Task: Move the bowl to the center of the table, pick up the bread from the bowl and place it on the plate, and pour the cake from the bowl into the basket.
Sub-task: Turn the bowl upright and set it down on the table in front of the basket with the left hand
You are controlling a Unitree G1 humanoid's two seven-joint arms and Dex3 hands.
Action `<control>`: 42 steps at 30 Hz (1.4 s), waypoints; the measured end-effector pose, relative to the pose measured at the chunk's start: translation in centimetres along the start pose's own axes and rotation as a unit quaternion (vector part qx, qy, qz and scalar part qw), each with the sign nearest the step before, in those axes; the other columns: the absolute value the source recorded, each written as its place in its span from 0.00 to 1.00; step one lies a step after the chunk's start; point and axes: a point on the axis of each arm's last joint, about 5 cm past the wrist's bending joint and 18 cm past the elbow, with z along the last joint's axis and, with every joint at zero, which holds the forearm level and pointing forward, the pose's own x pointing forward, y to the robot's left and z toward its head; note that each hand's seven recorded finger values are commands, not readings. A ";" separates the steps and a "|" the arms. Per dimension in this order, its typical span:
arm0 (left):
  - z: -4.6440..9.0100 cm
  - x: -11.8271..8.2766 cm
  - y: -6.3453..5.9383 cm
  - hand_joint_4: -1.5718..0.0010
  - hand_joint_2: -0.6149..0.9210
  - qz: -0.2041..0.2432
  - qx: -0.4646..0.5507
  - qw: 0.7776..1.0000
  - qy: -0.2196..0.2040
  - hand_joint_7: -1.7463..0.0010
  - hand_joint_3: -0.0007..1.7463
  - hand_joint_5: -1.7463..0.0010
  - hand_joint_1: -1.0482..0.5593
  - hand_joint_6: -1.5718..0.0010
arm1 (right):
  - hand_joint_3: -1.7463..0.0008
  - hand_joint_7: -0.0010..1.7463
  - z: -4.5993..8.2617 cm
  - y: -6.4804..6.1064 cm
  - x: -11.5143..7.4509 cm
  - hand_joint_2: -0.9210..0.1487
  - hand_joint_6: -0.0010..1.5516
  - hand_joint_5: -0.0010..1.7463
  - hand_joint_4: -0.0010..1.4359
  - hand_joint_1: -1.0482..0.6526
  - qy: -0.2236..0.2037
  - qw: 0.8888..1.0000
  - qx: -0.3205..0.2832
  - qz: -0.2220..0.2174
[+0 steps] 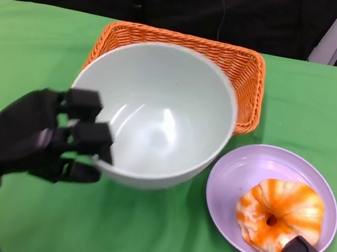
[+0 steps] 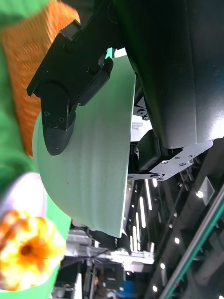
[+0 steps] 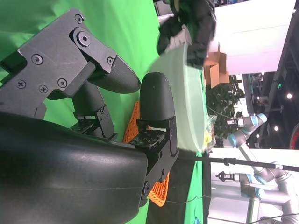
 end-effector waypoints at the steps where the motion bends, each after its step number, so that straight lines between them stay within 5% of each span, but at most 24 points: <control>1: 0.1 -0.6 0.0 0.52 0.89 0.001 0.002 1.000 0.003 0.32 0.26 0.02 0.55 0.48 | 0.18 0.95 0.0 0.0 0.0 0.50 0.38 1.00 0.50 0.57 0.000 1.000 0.000 0.000; 5: 0.4 -2.2 -0.2 0.49 0.93 -0.002 0.001 1.000 0.007 0.37 0.21 0.08 0.55 0.46 | 0.18 0.95 0.0 0.0 0.0 0.51 0.37 1.00 0.50 0.56 0.001 1.000 -0.001 -0.001; 13: 1.3 -5.0 -0.4 0.46 0.95 -0.034 -0.002 0.999 0.011 0.28 0.22 0.14 0.57 0.49 | 0.20 0.94 0.0 0.0 0.0 0.49 0.37 1.00 0.50 0.56 0.002 1.000 0.002 -0.001; 17: 1.8 -6.1 -0.3 0.44 0.98 -0.051 -0.009 0.998 0.020 0.42 0.11 0.16 0.56 0.43 | 0.20 0.94 0.0 -0.1 0.0 0.49 0.37 1.00 0.50 0.57 0.000 1.000 0.005 -0.002; 24: 2.1 -6.4 -0.5 0.48 1.00 -0.063 -0.020 0.998 0.020 0.45 0.04 0.14 0.55 0.43 | 0.21 0.94 0.0 -0.1 0.1 0.49 0.37 1.00 0.50 0.56 -0.001 1.000 0.004 -0.004; 36: 2.1 -6.1 -1.6 0.47 1.00 -0.080 -0.025 0.996 0.023 0.43 0.10 0.16 0.49 0.46 | 0.19 0.94 0.0 -0.1 -0.1 0.49 0.37 1.00 0.50 0.57 0.002 1.000 0.004 -0.004; 42: 2.1 -6.0 -1.6 0.43 1.00 -0.101 -0.034 0.994 0.025 0.55 0.06 0.38 0.47 0.45 | 0.20 0.94 0.0 -0.1 -0.2 0.49 0.37 1.00 0.50 0.56 0.003 1.000 0.003 -0.005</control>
